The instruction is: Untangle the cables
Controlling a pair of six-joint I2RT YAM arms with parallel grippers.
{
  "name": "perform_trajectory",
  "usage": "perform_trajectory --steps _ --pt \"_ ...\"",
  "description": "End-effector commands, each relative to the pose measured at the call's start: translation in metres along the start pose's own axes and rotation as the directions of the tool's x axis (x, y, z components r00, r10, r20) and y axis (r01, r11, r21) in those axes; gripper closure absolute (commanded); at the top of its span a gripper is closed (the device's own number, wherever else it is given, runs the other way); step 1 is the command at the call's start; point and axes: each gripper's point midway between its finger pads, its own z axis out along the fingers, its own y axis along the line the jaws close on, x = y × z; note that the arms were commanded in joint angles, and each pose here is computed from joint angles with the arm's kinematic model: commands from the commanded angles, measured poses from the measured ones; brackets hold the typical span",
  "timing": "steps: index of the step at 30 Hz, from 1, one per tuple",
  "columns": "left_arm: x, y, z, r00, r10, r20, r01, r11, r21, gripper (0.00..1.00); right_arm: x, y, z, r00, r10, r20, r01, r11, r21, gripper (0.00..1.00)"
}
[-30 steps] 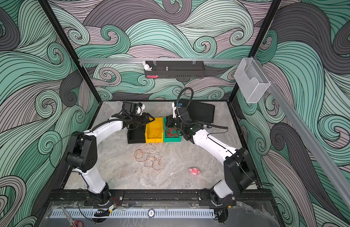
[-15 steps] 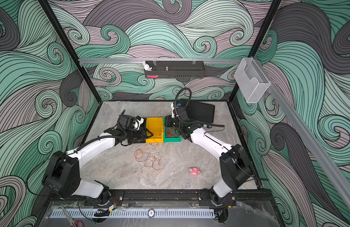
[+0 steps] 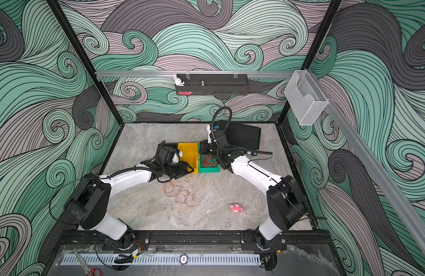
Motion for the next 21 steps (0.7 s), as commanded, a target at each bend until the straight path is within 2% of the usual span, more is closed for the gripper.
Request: perform_trajectory --steps 1,6,10,13,19,21 --pt "-0.010 0.002 0.008 0.999 0.000 0.036 0.002 0.999 -0.051 0.46 -0.011 0.008 -0.011 0.999 -0.017 0.038 0.018 1.000 -0.016 1.00" --pt "-0.015 0.012 0.017 0.999 0.008 0.052 -0.003 0.995 -0.102 0.51 -0.012 0.010 -0.015 0.999 -0.020 0.047 0.021 0.999 -0.027 1.00" --pt "-0.017 0.010 0.022 0.999 0.003 0.050 0.001 0.996 -0.089 0.60 -0.011 0.009 -0.020 0.998 -0.023 0.050 0.024 0.999 -0.027 1.00" --pt "-0.016 0.008 0.020 0.999 0.004 0.047 0.000 0.996 -0.084 0.70 -0.009 0.007 -0.022 0.998 -0.026 0.048 0.027 0.999 -0.021 1.00" --pt "-0.014 0.003 0.001 0.998 0.037 0.055 -0.032 0.995 -0.096 0.99 -0.002 0.002 -0.018 0.999 -0.024 0.037 0.024 1.000 -0.010 1.00" --pt "-0.016 -0.001 -0.009 0.996 0.061 0.065 -0.054 0.993 -0.106 1.00 0.001 -0.001 -0.017 0.999 -0.023 0.032 0.023 1.000 0.002 1.00"
